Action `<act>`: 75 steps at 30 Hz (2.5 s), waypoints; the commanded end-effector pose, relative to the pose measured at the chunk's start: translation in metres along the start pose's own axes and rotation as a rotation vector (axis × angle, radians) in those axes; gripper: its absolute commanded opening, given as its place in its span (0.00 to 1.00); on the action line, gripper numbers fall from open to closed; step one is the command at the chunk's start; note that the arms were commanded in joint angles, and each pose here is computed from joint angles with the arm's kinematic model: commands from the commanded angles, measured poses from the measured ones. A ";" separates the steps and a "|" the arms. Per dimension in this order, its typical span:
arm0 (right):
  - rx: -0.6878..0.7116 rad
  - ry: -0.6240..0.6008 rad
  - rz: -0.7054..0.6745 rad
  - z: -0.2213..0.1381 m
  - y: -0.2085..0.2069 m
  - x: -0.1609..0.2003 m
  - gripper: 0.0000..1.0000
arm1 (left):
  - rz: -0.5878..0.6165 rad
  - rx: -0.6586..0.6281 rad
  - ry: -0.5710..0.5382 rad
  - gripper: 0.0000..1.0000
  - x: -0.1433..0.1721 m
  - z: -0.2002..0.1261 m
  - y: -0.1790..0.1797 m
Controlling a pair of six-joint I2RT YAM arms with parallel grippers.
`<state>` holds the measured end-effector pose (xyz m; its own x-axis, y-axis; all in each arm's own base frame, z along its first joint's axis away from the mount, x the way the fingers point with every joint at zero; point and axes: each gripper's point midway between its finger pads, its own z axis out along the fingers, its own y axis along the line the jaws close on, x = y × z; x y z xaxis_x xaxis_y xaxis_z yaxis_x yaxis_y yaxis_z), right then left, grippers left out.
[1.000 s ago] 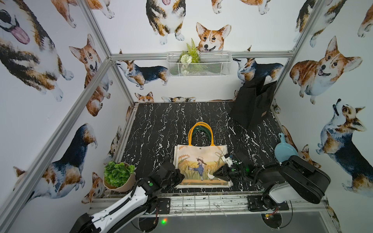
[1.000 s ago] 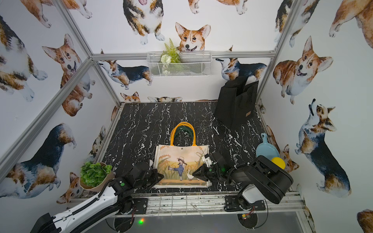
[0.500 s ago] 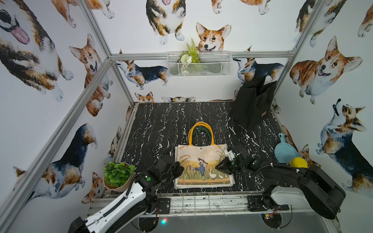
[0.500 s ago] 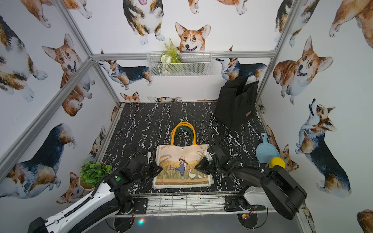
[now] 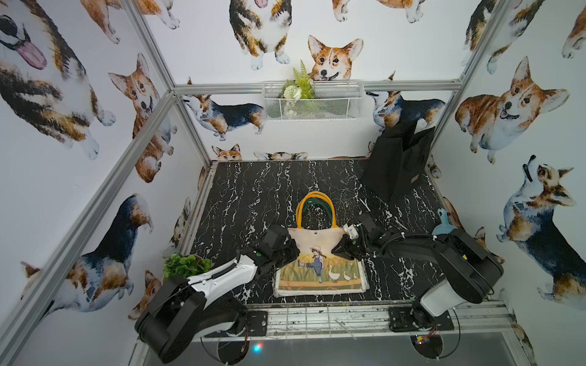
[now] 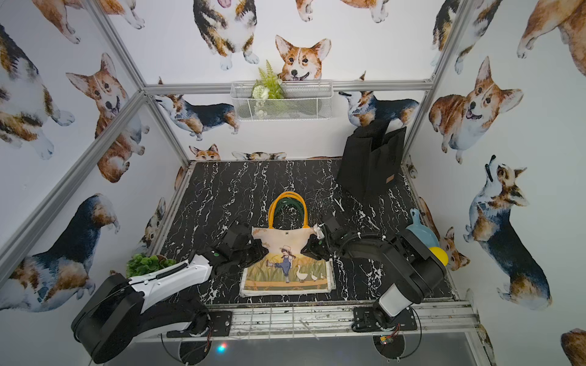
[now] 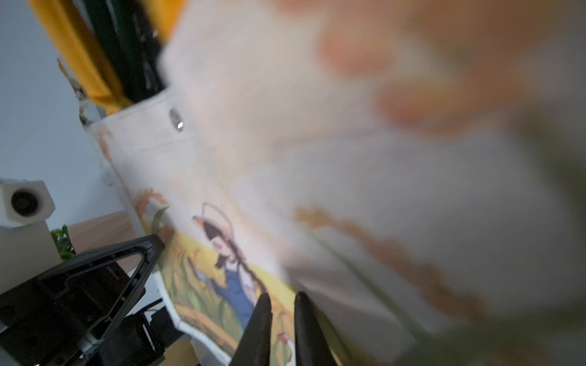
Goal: Put away the canvas bag
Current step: Press the canvas bag at the center of the board.
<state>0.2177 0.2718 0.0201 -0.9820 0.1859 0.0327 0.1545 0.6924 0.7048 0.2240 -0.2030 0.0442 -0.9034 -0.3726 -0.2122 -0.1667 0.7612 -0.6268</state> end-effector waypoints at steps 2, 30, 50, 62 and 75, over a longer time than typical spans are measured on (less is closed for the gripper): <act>-0.161 -0.071 0.045 0.005 -0.010 -0.019 0.15 | -0.037 -0.035 -0.017 0.00 0.000 0.004 0.041; -0.138 -0.003 -0.061 -0.010 0.038 -0.045 0.13 | -0.014 0.080 -0.059 0.00 -0.051 -0.001 -0.015; 0.213 0.045 -0.087 -0.070 -0.004 -0.017 0.30 | 0.106 -0.039 -0.058 0.44 -0.052 -0.054 -0.013; 0.314 0.031 -0.052 -0.106 -0.068 0.046 0.57 | 0.011 -0.064 0.007 0.55 0.008 -0.067 0.040; 0.278 0.053 -0.026 -0.092 -0.074 0.051 0.58 | 0.036 -0.109 0.042 0.63 0.019 -0.060 0.054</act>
<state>0.1425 0.1613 0.0368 -0.9907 0.1245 0.0550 0.1356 0.8709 0.4723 0.1736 -0.1404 0.0529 -0.9252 -0.3323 -0.1833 -0.1824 0.8129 -0.5531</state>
